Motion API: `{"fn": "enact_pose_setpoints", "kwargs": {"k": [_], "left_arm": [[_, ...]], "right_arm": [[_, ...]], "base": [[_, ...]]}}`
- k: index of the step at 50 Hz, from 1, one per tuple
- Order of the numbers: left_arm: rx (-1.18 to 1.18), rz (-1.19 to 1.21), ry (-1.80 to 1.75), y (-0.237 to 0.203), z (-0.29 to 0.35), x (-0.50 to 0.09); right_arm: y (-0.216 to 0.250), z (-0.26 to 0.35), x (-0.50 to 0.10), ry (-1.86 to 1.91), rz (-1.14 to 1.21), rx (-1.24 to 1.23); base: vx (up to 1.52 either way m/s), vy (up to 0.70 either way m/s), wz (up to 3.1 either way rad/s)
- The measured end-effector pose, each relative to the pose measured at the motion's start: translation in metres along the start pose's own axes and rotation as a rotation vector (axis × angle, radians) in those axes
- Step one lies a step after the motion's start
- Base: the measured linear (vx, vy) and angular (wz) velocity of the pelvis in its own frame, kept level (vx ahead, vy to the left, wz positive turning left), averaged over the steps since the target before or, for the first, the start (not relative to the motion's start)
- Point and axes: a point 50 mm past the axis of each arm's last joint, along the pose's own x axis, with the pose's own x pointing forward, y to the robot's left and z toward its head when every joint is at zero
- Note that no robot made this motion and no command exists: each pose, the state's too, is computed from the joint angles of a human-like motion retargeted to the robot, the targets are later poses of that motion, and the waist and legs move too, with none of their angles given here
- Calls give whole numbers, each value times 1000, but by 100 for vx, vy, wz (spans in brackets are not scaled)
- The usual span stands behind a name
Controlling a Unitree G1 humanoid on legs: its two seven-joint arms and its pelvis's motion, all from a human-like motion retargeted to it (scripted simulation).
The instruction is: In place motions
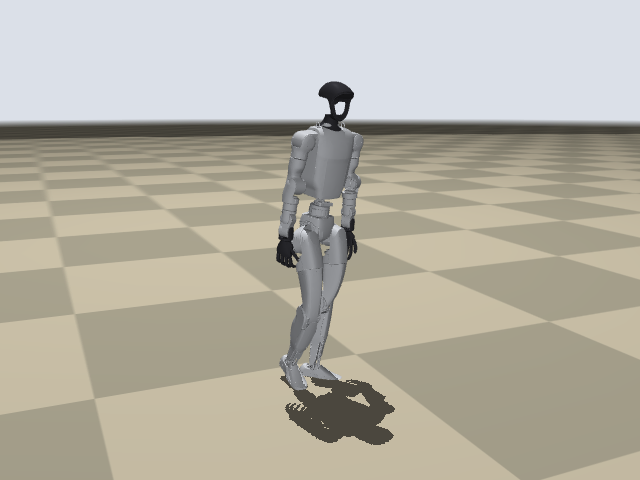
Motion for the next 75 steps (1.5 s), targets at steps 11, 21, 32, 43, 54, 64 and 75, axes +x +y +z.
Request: {"fn": "enact_pose_setpoints", "kwargs": {"k": [11, 21, 32, 43, 54, 64, 75], "left_arm": [[22, -56, 13, -11, -4, 0], [76, -73, 55, -8, -12, 0], [101, -84, 17, -12, 4, 0], [89, -78, 43, -13, -2, 0], [65, -62, 62, -11, -11, 0], [-50, -54, 66, -12, -17, 0], [-26, -42, 66, -8, -16, 0]], "right_arm": [[1, -13, 0, 58, -24, 5], [3, 1, 0, 41, 1, -12], [9, 11, 2, -6, 38, -27], [6, -4, 0, 65, 34, -41], [-2, -11, -1, 89, 12, 3], [-6, -11, -2, 90, -1, -1], [-3, -12, -2, 84, 14, 7]], "base": [[0, -9, 54], [-1, 0, -1], [-3, -1, 33], [-10, 2, 24], [-12, 5, 5], [-4, 4, -50], [9, -2, -44]]}}
